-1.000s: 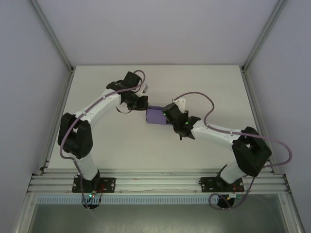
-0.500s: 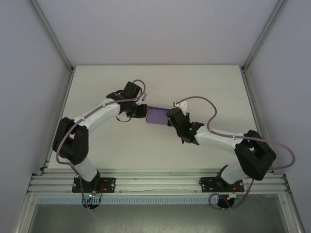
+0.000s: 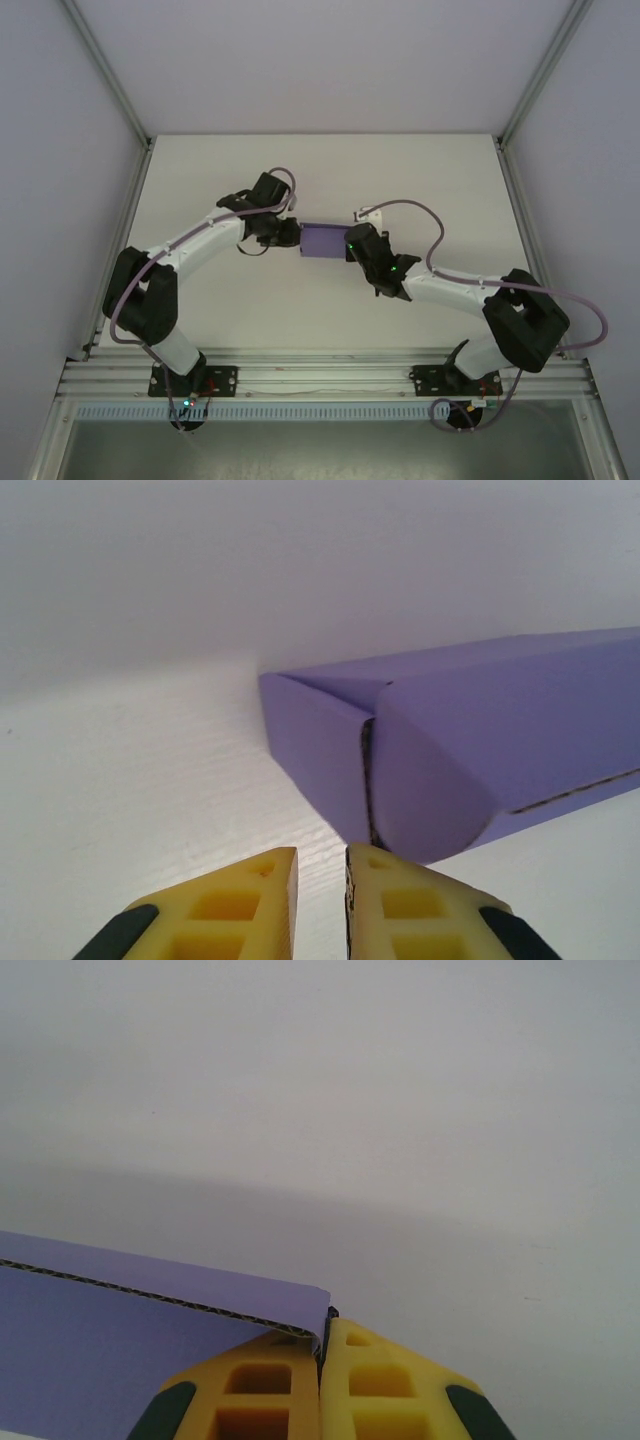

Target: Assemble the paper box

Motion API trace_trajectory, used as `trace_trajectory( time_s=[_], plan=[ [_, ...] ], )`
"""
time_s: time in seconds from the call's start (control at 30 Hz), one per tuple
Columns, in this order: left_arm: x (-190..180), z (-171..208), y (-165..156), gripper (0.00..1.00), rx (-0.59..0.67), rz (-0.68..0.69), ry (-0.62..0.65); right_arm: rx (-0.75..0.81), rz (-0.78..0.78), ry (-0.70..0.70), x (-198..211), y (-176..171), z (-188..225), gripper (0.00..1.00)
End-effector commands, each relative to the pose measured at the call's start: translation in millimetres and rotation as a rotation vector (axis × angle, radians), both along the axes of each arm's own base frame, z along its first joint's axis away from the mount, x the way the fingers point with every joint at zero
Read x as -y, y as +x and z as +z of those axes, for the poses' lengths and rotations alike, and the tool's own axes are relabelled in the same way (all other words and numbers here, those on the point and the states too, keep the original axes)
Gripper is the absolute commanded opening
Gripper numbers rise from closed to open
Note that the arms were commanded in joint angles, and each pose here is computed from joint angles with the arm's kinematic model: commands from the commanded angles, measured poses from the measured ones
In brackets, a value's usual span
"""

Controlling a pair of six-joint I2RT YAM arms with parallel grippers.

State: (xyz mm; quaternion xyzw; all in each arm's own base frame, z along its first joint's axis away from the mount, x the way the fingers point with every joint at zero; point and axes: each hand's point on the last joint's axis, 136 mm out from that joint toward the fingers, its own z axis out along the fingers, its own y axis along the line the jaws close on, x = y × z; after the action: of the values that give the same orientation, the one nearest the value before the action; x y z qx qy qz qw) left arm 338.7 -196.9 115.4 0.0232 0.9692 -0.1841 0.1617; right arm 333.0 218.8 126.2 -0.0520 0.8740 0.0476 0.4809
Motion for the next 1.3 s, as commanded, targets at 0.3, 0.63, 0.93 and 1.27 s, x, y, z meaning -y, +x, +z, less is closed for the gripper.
trace_trajectory(
  time_s=[0.3, 0.63, 0.93, 1.27],
  plan=[
    [-3, 62, 30, 0.45, 0.123, 0.097, -0.026, -0.207, 0.071, -0.161, 14, -32, -59, 0.00],
    [6, 42, 36, 0.50, 0.046, 0.125, -0.084, -0.208, 0.053, -0.166, 16, -32, -57, 0.00],
    [14, 13, 21, 0.40, -0.028, 0.104, -0.138, -0.220, 0.039, -0.169, 18, -31, -61, 0.00],
    [11, -21, 7, 0.27, -0.116, 0.116, -0.122, -0.218, 0.053, -0.154, 18, -35, -62, 0.00]
  ],
)
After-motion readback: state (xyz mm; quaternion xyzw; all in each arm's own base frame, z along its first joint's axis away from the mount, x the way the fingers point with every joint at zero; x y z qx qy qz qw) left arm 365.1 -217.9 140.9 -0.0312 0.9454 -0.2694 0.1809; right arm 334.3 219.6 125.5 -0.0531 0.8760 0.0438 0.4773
